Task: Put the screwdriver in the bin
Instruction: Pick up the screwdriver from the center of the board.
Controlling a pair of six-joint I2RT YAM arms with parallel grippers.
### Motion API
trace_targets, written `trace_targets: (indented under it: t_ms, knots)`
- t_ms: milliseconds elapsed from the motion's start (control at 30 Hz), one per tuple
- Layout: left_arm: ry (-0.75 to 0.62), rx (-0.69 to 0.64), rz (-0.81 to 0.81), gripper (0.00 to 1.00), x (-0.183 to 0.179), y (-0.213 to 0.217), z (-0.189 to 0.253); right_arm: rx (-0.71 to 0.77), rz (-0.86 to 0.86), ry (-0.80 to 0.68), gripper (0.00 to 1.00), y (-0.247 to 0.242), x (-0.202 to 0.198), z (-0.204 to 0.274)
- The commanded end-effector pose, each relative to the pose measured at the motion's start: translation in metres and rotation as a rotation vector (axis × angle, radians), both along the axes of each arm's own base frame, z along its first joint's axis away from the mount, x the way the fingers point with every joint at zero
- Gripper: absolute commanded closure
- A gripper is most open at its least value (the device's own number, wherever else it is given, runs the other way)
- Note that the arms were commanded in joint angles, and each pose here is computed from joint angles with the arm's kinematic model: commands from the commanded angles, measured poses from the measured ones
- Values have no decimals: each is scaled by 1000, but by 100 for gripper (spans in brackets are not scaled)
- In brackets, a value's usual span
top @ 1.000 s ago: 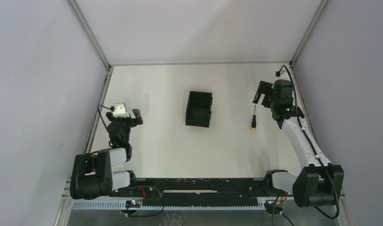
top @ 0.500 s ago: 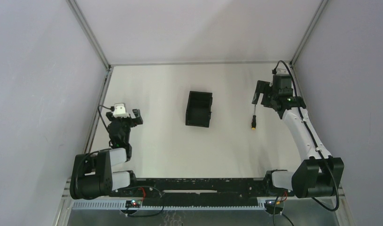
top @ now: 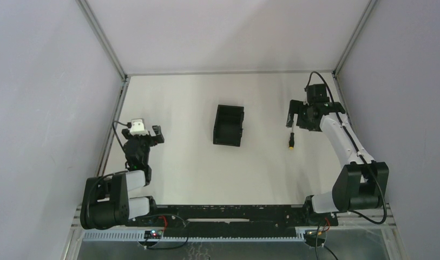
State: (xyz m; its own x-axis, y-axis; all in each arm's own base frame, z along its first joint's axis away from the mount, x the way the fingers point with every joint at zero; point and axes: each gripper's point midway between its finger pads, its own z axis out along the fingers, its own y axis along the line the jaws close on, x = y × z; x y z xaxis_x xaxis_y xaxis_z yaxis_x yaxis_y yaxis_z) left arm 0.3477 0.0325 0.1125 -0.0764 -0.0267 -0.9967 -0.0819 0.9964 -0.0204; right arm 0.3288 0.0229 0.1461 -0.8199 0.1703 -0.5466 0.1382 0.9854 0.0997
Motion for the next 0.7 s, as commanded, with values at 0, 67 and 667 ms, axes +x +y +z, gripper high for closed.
trace_targets:
  t_ms: [0,67,667]
  knots:
    - [-86,25,-5,0,6,0,24,-20,8,48,1,-1,-4,1]
    - [-87,25,-4,0,6,0,24,-19,17,71,2,2,-5,-4]
    - [-85,24,-4,0,6,0,24,-83,76,259,10,9,-7,-61]
